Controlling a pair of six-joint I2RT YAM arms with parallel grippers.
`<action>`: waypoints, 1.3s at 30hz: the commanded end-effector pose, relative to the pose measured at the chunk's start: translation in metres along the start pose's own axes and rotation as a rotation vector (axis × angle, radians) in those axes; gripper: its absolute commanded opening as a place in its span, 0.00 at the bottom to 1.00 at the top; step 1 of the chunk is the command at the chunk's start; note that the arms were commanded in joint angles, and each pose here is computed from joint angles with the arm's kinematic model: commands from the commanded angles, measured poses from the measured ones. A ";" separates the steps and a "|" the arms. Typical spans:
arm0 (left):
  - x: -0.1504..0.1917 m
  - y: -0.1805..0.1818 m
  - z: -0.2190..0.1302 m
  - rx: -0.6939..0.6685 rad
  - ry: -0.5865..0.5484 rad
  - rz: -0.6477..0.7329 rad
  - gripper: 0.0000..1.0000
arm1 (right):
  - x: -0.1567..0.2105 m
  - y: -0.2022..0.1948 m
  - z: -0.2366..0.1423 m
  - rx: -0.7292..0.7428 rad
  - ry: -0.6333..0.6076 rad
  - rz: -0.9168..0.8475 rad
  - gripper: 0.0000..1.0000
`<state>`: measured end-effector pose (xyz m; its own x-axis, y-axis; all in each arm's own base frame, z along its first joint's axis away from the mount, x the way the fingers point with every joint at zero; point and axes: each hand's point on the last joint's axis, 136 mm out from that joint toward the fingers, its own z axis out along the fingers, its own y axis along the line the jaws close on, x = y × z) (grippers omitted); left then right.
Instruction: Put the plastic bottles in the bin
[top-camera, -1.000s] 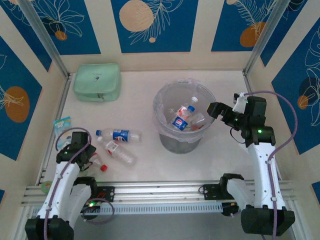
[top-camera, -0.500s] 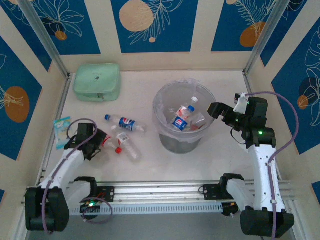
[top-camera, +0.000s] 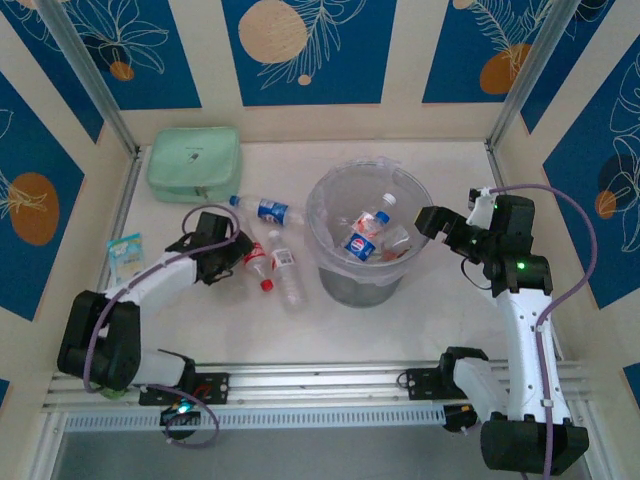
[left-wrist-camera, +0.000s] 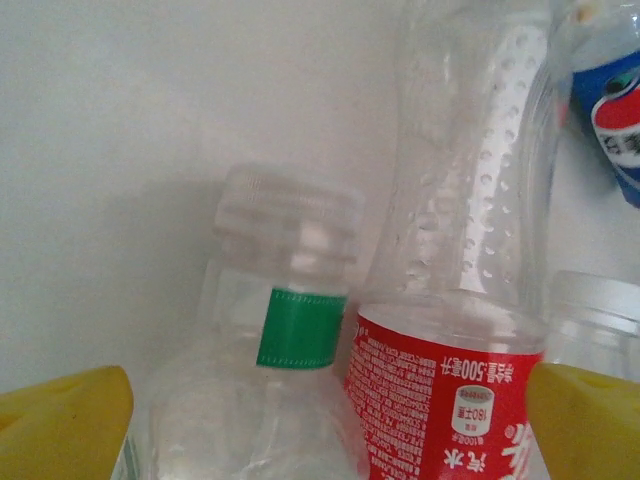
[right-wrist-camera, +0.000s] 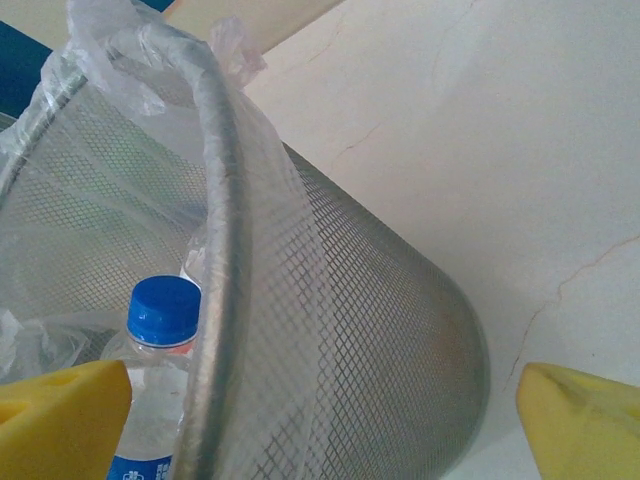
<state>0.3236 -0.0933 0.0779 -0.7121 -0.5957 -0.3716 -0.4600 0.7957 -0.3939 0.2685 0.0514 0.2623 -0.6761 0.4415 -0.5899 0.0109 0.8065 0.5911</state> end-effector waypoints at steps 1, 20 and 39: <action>-0.011 -0.002 -0.018 -0.028 -0.040 0.082 1.00 | -0.001 0.003 -0.007 -0.001 -0.007 0.009 0.99; 0.066 0.046 -0.020 -0.126 0.133 0.211 0.88 | -0.009 0.009 -0.001 -0.023 0.004 0.030 0.99; 0.012 0.006 -0.088 -0.061 -0.040 0.288 0.41 | -0.012 0.014 -0.004 -0.022 -0.003 0.025 0.99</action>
<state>0.2598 -0.0890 0.1072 -0.8187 -0.3889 -0.4224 -0.3191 0.9198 -0.2284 0.2748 0.0515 0.2679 -0.6794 0.4634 -0.5689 0.0309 0.7927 0.6088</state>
